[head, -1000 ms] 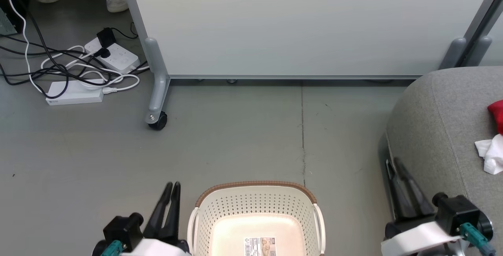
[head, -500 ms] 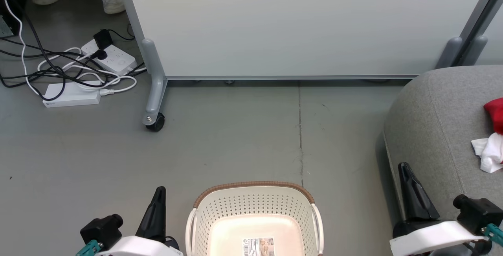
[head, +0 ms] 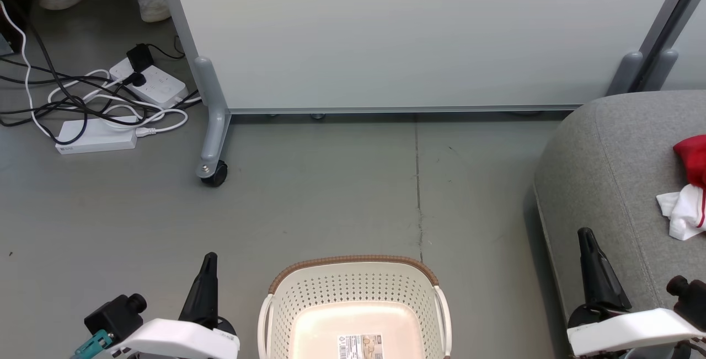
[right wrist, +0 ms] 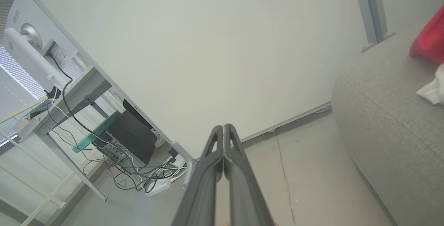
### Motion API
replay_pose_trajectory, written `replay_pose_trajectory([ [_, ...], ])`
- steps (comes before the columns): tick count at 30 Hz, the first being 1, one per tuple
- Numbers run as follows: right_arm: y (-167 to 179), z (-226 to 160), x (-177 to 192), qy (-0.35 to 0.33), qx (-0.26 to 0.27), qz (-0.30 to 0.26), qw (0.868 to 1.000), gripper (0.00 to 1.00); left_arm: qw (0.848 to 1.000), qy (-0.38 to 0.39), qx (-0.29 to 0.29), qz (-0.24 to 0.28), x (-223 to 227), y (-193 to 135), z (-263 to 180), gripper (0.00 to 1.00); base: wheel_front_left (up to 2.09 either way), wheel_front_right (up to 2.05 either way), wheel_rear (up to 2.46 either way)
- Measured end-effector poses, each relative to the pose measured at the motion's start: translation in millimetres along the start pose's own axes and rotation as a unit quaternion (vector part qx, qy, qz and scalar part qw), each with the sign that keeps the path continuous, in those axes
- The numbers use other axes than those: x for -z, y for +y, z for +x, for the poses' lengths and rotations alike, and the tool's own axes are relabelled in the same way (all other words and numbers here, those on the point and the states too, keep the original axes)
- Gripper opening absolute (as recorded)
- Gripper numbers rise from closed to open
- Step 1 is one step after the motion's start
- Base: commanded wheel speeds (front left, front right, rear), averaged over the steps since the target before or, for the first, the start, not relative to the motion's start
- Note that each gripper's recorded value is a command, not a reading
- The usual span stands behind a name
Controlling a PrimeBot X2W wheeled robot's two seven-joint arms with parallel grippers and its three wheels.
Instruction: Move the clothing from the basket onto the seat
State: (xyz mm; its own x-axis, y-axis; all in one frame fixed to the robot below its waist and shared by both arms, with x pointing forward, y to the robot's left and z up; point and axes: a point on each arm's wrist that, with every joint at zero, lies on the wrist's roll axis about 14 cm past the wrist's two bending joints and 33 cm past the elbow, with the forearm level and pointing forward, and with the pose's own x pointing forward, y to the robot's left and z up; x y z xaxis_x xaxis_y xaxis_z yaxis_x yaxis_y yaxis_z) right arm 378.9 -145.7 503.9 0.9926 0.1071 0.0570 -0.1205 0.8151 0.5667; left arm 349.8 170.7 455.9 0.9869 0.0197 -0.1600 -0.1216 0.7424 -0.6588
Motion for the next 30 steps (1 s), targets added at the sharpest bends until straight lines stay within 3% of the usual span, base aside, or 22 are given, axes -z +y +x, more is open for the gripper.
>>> replay_pose_trajectory([
  [12, -10, -4, -8, -0.009, 0.018, 0.083, 0.996, 0.00, 0.997, 0.002, 0.001, -0.074, -9, -1, 6, 0.00, 0.00, 0.00, 0.00],
  [30, -20, -7, -18, -0.026, 0.033, 0.191, 0.981, 0.00, 0.986, 0.004, 0.008, -0.167, -20, -3, 11, 0.00, 0.00, 0.00, 0.00],
])
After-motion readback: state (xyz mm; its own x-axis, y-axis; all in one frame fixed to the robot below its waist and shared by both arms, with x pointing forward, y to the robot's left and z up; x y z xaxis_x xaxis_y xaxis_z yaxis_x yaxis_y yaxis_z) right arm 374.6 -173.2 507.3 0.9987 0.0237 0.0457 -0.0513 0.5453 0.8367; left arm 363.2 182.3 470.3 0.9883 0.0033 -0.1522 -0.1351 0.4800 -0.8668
